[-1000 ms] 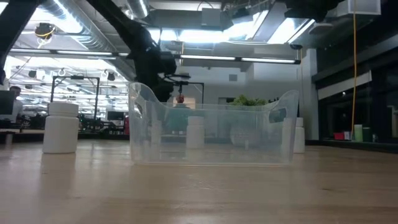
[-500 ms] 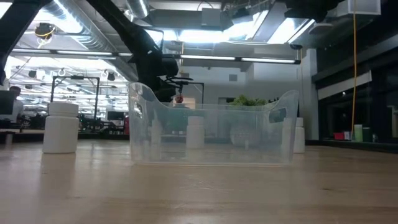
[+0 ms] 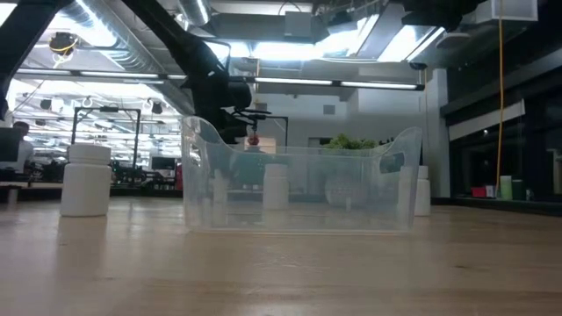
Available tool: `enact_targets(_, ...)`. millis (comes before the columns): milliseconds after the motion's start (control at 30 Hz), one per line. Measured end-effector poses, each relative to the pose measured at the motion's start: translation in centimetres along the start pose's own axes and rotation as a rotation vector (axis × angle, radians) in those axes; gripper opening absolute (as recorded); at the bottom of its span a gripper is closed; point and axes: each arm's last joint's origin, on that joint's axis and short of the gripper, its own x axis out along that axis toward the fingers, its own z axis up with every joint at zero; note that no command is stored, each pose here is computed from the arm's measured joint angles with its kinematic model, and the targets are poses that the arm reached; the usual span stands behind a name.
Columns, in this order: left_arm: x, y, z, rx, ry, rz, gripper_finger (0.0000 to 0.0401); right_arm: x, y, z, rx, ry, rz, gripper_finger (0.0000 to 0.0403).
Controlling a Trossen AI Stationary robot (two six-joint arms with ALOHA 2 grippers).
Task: Pick and place pill bottles into a basket
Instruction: Put the white medicine bottle into the transparent bin
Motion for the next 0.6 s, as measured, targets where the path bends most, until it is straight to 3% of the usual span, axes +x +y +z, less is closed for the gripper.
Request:
enact_targets(167,-0.8,-0.6,0.0,0.043,-0.018,-0.002,0.0156,0.0,0.0,0.0,0.0,0.0,0.0,0.0222)
enact_targets(300,-3.3,-1.7,0.1,0.076,-0.071,-0.031,0.0156,0.0,0.0,0.0,0.0,0.0,0.0,0.0222)
enact_targets(467,-9.8,-4.2,-0.1,0.132,-0.236,-0.146,0.0156,0.0,0.0,0.0,-0.01,0.0,0.0,0.0222)
enact_targets(600,-15.8,-6.7,-1.4,0.204,-0.405,-0.309,0.0156,0.0,0.0,0.0,-0.044,0.0,0.0,0.0222)
